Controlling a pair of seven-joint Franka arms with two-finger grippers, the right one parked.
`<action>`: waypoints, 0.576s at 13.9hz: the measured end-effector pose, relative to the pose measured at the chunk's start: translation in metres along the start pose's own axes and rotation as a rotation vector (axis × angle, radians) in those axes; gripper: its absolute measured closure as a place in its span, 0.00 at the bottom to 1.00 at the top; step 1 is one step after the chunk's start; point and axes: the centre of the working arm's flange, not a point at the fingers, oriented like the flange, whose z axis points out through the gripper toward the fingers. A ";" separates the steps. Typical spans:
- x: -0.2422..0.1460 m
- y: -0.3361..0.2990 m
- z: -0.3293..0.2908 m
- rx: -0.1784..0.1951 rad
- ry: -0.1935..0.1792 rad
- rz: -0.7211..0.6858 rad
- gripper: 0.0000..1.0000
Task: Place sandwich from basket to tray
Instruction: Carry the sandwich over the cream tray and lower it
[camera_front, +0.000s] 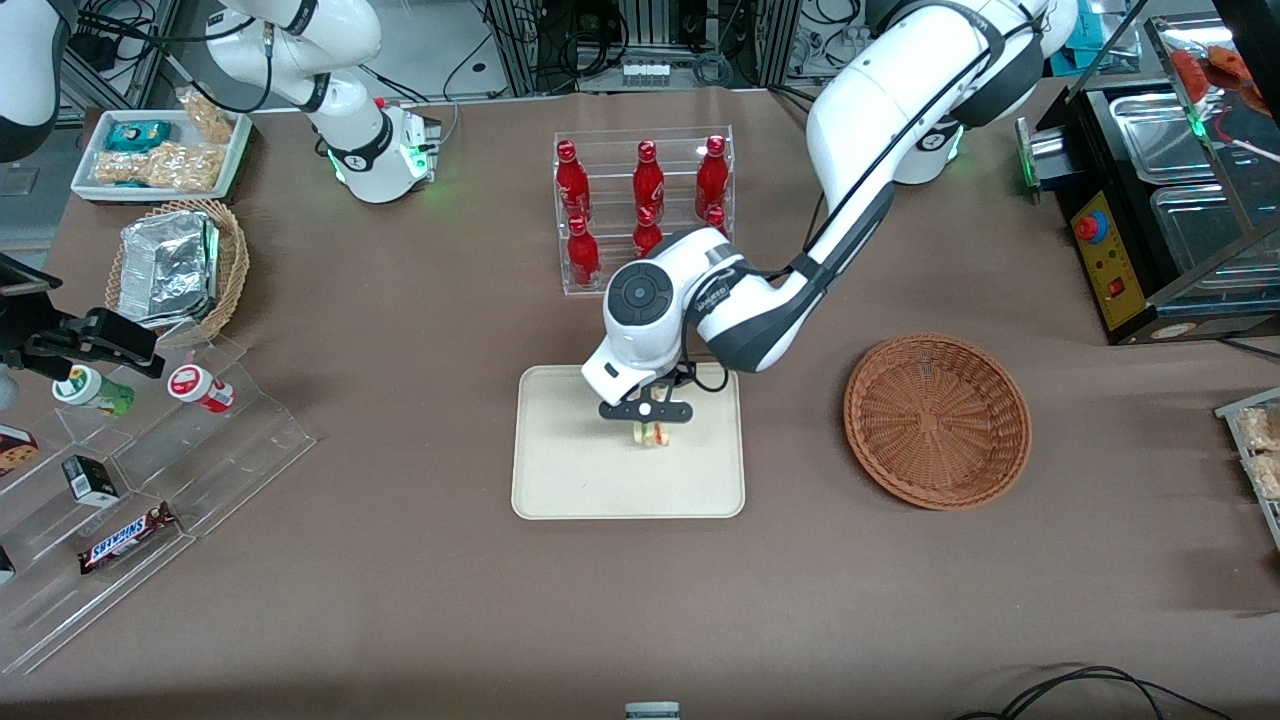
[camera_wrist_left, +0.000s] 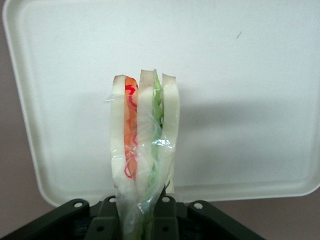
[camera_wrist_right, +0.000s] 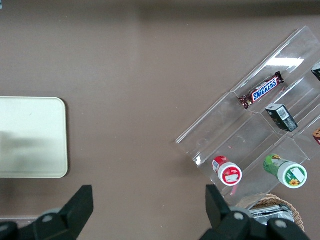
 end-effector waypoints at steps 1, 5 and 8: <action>0.004 0.000 0.008 -0.008 -0.002 -0.005 0.81; 0.016 -0.003 0.027 -0.014 -0.009 -0.022 0.81; 0.026 -0.007 0.022 -0.018 0.008 -0.037 0.74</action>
